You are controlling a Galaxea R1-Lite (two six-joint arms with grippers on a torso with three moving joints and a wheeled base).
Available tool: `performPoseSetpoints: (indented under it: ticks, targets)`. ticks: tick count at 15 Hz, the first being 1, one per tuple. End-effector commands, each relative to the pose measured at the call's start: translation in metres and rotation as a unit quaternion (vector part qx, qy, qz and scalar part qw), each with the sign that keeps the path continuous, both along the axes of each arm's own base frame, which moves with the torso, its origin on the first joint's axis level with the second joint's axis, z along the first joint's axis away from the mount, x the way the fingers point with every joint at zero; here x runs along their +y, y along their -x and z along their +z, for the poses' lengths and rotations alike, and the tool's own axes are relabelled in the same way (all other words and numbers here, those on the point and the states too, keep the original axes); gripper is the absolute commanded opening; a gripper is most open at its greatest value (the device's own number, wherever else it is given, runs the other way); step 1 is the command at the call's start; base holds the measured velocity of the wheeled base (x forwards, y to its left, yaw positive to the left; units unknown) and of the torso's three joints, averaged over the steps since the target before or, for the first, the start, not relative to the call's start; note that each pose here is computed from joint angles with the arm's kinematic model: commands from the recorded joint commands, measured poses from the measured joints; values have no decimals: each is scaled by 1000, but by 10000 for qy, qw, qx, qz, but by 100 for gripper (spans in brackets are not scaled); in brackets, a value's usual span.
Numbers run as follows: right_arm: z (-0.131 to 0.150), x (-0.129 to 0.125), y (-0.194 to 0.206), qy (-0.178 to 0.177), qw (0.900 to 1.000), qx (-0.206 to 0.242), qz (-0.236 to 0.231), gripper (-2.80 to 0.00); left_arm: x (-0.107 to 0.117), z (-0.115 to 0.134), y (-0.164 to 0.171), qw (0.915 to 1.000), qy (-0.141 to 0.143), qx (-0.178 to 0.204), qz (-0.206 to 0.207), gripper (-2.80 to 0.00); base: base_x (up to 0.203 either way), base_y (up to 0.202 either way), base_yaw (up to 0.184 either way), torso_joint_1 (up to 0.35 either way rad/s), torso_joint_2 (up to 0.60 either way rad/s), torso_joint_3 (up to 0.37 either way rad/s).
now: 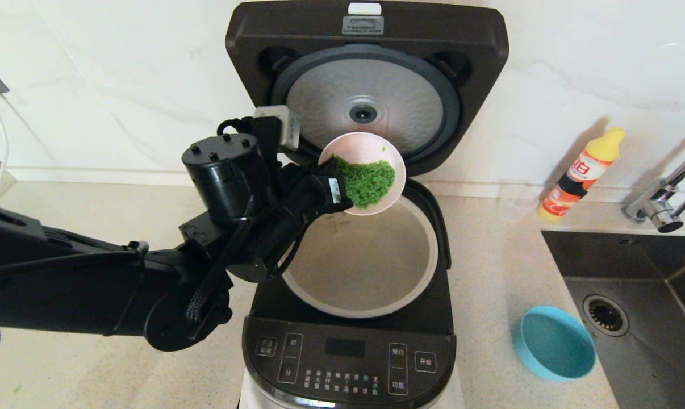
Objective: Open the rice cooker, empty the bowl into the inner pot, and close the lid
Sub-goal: Pour the chopped green onions from the bowl into the rice cooker
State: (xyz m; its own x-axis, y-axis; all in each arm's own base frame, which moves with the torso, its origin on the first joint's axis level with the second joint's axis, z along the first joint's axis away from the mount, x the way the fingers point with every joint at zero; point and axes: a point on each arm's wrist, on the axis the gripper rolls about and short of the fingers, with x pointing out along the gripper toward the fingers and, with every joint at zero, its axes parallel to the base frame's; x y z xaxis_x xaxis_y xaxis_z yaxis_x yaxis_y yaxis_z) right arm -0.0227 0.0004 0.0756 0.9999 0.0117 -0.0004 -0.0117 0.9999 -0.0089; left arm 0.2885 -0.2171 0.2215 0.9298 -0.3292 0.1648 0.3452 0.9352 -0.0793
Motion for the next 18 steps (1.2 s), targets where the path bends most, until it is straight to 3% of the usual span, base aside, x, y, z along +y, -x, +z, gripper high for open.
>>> performPoseSetpoints:
  ticks: [1, 7, 13, 18]
  targets:
    - [0, 0, 0, 1, 10000, 6, 3, -280, 1, -4, -3, 10000, -38, -55, 57, -280, 0, 0, 0, 0, 0, 0]
    - [0, 0, 0, 1, 10000, 6, 3, -280, -1, -4, -6, 9967, -356, -696, 228, -280, 0, 0, 0, 0, 0, 0]
    - [0, 0, 0, 1, 10000, 6, 3, -280, 2, 3, -4, 9902, -380, -1259, 465, -280, 0, 0, 0, 0, 0, 0]
    - [0, 0, 0, 1, 10000, 3, 3, -280, -3, -10, -10, 9871, -436, -1435, 553, -280, 0, 0, 0, 0, 0, 0]
